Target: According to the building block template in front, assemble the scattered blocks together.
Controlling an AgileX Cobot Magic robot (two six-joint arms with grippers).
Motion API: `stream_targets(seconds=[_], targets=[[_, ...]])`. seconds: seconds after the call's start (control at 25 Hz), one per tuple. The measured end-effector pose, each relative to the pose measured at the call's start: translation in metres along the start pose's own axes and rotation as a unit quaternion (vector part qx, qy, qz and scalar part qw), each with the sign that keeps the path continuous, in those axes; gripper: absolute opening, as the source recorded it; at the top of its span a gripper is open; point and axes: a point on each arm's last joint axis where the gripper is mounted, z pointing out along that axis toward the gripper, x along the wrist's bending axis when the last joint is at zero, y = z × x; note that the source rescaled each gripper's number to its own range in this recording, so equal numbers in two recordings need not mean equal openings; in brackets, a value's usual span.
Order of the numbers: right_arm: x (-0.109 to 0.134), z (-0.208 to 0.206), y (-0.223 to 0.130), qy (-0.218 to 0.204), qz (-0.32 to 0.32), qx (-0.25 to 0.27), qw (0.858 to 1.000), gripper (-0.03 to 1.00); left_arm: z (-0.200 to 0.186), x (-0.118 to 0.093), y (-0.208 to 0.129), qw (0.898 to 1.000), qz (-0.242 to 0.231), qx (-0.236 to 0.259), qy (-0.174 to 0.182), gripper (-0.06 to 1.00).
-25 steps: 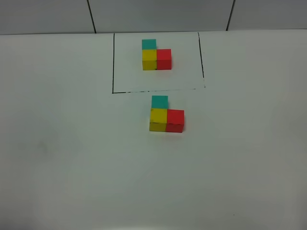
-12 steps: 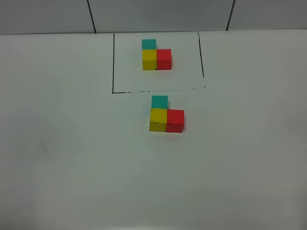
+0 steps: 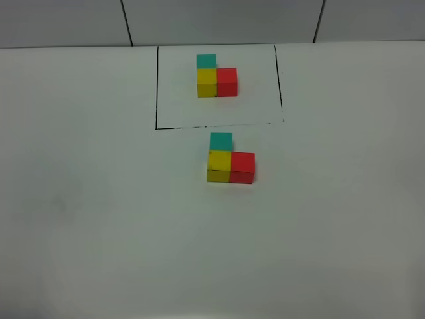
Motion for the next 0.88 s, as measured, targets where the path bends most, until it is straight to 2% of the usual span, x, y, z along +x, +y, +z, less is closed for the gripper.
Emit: stream_targets(seconds=[0.88], targets=[[0.0,0.0,0.0,0.0,0.0,0.0,1.0,0.72,0.0,0.0,0.0,1.0,0.0,0.0,0.0,0.98]])
